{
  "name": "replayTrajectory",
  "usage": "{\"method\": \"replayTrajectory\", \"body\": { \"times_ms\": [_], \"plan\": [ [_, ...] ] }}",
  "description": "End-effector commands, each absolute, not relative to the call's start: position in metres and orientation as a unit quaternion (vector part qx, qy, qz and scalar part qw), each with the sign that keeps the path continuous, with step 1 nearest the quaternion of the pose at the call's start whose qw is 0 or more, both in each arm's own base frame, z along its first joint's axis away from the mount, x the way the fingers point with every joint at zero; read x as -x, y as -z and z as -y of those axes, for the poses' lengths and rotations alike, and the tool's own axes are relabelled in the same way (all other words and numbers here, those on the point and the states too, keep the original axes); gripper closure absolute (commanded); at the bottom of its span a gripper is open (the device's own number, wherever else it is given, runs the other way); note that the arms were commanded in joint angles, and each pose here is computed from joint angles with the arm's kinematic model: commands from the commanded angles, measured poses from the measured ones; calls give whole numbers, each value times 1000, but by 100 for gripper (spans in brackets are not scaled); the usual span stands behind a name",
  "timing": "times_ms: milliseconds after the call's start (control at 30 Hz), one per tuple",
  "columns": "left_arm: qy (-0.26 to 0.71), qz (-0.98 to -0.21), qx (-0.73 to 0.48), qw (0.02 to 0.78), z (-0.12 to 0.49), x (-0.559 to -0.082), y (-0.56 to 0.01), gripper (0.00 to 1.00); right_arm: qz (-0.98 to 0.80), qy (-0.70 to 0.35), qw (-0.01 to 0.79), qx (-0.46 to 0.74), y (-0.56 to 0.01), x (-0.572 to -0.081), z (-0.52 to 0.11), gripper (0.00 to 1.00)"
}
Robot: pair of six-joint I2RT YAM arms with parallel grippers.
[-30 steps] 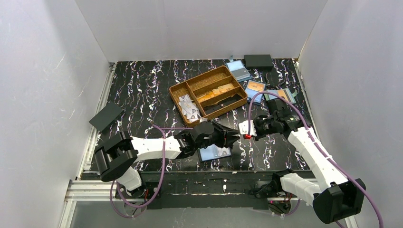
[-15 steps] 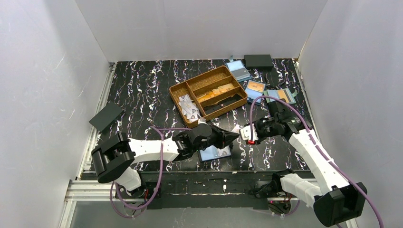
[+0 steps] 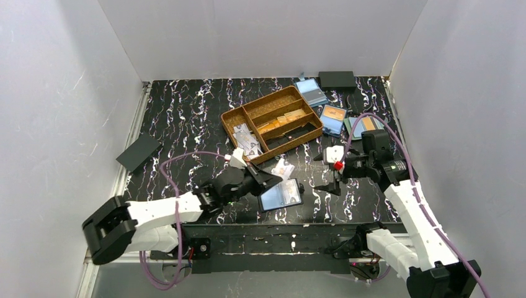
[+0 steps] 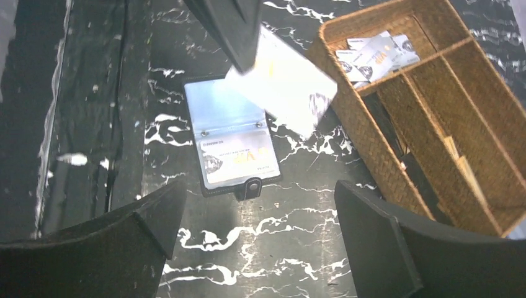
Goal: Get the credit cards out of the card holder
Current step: Place the credit card in the storage box.
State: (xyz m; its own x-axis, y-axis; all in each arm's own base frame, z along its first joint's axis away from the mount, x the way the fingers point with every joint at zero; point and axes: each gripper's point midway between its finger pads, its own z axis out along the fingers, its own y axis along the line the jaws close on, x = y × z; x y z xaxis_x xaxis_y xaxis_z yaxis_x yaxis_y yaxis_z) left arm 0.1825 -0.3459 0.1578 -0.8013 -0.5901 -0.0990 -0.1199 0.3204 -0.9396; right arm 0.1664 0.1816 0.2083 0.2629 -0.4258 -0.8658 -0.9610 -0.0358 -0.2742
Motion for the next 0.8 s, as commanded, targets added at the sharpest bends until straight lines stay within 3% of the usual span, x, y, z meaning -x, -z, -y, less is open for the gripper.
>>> {"method": "replayTrajectory", "body": {
  "times_ms": [0,367,767],
  "plan": [
    [512,-780,92,348,307,-191,-172,100,-576,-363,468,564,-213,-177,-182,2],
    [392,-761,219,468,214,-259,-170,100,-638,-406,462,462,-183,-205,-166,2],
    [337,-793,241,446,211,-340,-162,100,-637,-386,484,459,-189,-204,-162,2]
  ]
}}
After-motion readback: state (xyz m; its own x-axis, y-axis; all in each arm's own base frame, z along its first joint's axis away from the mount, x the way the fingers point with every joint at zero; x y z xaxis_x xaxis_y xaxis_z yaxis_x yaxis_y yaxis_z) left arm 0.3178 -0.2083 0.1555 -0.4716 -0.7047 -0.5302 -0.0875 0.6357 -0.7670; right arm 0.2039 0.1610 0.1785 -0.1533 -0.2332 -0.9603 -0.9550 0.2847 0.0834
